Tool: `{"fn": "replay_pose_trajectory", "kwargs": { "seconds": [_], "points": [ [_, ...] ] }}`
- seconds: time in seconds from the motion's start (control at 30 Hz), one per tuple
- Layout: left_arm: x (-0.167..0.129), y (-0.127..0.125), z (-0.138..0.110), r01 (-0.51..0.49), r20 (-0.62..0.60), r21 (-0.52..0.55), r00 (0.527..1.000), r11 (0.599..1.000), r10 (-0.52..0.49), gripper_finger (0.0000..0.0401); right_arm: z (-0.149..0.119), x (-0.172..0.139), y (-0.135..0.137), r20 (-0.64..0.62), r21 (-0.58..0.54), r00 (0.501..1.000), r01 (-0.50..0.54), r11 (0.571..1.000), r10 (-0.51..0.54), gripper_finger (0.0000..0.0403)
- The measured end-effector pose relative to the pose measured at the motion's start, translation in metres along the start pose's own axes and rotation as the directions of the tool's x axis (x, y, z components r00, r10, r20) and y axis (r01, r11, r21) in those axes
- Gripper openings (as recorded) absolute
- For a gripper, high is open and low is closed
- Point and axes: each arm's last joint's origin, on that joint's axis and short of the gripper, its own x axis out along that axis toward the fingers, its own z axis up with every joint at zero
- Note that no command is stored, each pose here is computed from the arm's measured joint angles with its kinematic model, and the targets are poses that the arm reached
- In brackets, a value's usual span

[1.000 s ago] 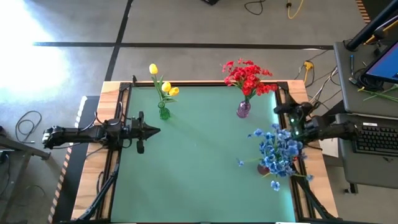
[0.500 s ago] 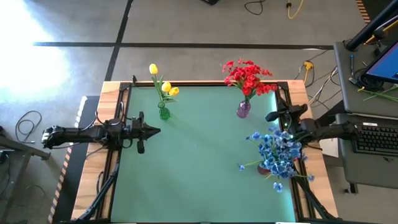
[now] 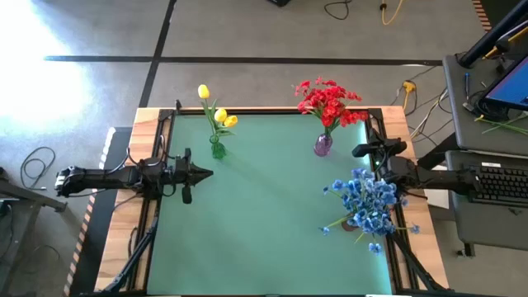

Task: Sort flowers into vase by color
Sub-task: Return to Home Position

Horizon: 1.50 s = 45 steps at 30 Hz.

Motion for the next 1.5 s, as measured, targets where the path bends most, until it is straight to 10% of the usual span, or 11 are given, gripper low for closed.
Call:
{"fn": "replay_pose_trajectory", "kwargs": {
  "seconds": [1.5],
  "points": [
    [0.0008,0.0000,-0.0012,-0.001,-0.013,0.001,1.000,1.000,0.001,0.0000,-0.0025,0.0005,0.0017,-0.007,-0.035,1.000,0.003,0.999,-0.003,0.0009]
  ]
}}
